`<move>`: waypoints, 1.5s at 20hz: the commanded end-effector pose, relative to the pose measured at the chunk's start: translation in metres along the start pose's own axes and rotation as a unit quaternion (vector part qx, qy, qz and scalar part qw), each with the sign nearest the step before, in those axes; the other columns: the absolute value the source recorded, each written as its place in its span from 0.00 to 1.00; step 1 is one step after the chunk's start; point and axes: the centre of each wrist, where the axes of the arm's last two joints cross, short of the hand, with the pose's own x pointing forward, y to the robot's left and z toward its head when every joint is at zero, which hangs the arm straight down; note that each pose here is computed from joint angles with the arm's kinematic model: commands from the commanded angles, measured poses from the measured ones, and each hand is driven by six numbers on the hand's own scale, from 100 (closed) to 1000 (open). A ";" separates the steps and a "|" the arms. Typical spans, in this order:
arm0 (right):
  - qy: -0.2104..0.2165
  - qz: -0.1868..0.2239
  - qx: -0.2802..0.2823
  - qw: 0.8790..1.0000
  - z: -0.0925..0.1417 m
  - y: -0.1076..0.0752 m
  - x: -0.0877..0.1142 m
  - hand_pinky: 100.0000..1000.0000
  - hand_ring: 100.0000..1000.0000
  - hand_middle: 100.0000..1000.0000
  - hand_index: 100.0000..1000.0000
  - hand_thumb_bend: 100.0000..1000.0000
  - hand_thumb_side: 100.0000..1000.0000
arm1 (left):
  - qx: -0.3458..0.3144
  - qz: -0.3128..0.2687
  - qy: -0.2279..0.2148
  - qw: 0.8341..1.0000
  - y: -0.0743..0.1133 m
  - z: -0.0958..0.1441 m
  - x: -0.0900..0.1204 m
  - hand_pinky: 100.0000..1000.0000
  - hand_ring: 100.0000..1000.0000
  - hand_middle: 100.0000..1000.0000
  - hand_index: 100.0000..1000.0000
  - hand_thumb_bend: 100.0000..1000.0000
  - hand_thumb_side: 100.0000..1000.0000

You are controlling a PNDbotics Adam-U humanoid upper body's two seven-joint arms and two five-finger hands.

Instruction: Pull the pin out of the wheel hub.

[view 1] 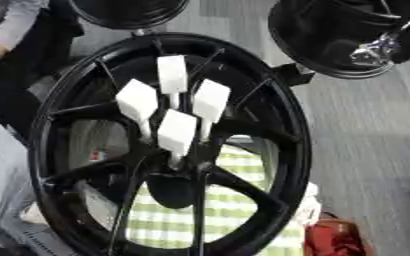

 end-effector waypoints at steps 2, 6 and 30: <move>-0.023 0.013 0.021 0.999 -0.015 -0.001 -0.004 0.95 0.90 0.83 0.83 0.14 0.25 | 0.000 -0.005 -0.022 1.000 0.006 -0.005 0.012 0.80 0.83 0.86 0.86 0.87 0.76; -0.047 0.013 0.036 0.998 -0.033 0.005 -0.008 0.95 0.90 0.83 0.83 0.13 0.27 | -0.002 0.000 -0.025 1.000 0.004 -0.006 0.015 0.80 0.83 0.86 0.86 0.87 0.76; -0.140 0.008 0.081 0.987 -0.086 0.024 -0.015 0.94 0.89 0.80 0.82 0.21 0.22 | 0.001 0.017 -0.029 0.999 0.001 -0.009 0.019 0.80 0.82 0.85 0.86 0.86 0.74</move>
